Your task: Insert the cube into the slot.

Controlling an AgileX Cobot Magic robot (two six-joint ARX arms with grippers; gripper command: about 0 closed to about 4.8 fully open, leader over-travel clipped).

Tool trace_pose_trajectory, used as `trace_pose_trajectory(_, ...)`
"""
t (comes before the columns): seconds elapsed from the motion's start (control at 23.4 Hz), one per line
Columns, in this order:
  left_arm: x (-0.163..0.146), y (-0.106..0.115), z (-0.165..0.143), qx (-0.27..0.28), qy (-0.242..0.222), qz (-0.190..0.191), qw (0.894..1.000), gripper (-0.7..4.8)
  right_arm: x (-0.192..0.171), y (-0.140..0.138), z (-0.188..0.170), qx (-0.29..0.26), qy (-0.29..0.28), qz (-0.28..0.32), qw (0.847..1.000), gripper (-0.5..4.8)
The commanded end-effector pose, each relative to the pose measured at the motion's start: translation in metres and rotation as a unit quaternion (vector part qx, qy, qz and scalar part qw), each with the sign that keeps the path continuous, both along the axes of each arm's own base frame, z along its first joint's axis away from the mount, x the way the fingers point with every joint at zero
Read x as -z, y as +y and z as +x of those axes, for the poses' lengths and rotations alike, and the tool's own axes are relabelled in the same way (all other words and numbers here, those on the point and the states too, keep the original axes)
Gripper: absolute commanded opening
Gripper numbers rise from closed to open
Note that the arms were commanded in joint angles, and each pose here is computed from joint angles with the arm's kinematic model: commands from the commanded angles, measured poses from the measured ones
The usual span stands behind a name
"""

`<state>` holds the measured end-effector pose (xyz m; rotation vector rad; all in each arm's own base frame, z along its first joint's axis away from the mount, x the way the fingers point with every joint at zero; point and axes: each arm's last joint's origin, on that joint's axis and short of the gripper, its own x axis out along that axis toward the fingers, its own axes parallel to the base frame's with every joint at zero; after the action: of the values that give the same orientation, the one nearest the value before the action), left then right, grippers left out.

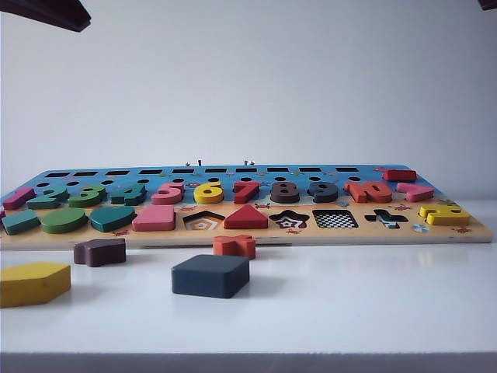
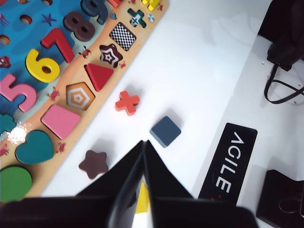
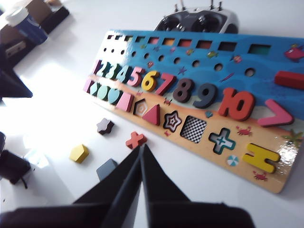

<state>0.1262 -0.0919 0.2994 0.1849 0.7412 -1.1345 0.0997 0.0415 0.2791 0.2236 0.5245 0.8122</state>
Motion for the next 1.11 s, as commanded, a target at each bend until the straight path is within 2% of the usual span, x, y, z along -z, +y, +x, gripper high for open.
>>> trace_pose_trajectory(0.04, -0.002, -0.003, 0.005, 0.007, -0.011, -0.011, 1.000, 0.17, -0.003, 0.013, 0.002, -0.085, 0.014, -0.043, 0.995, 0.05)
trace_pose_trajectory(0.17, -0.003, -0.005, 0.007, 0.011, -0.019, -0.021, 1.000, 0.17, -0.003, 0.023, 0.003, -0.136, 0.041, -0.070, 0.987, 0.47)
trace_pose_trajectory(0.3, -0.004, -0.006, 0.008, 0.015, -0.023, -0.028, 0.999, 0.17, -0.002, 0.036, 0.003, -0.194, 0.060, -0.097, 0.974, 1.53)
trace_pose_trajectory(0.34, -0.004, -0.006, 0.008, 0.018, -0.020, -0.031, 0.999, 0.17, -0.001, 0.045, 0.003, -0.229, 0.069, -0.116, 0.964, 2.33)
trace_pose_trajectory(0.43, -0.004, -0.006, 0.008, 0.017, -0.019, -0.031, 0.999, 0.17, 0.001, 0.055, 0.002, -0.251, 0.075, -0.140, 0.955, 3.01)
trace_pose_trajectory(0.51, -0.004, -0.006, 0.008, 0.017, -0.019, -0.031, 0.999, 0.17, 0.004, 0.067, 0.001, -0.269, 0.078, -0.168, 0.945, 3.66)
trace_pose_trajectory(0.6, -0.004, -0.005, 0.007, 0.017, -0.016, -0.029, 0.999, 0.17, 0.007, 0.079, 0.000, -0.276, 0.076, -0.204, 0.936, 3.98)
trace_pose_trajectory(0.64, -0.003, -0.005, 0.006, 0.017, -0.010, -0.026, 0.999, 0.17, 0.013, 0.090, -0.001, -0.277, 0.072, -0.246, 0.926, 4.19)
trace_pose_trajectory(0.73, -0.002, -0.005, 0.006, 0.017, -0.005, -0.023, 1.000, 0.17, 0.017, 0.101, -0.002, -0.267, 0.061, -0.288, 0.917, 4.25)
trace_pose_trajectory(0.86, -0.001, -0.004, 0.005, 0.016, 0.002, -0.018, 1.000, 0.17, 0.024, 0.116, -0.001, -0.239, 0.045, -0.321, 0.915, 4.24)
trace_pose_trajectory(1.11, -0.001, -0.004, 0.005, 0.016, 0.004, -0.017, 1.000, 0.17, 0.032, 0.143, 0.009, -0.227, 0.026, -0.295, 0.928, 4.24)
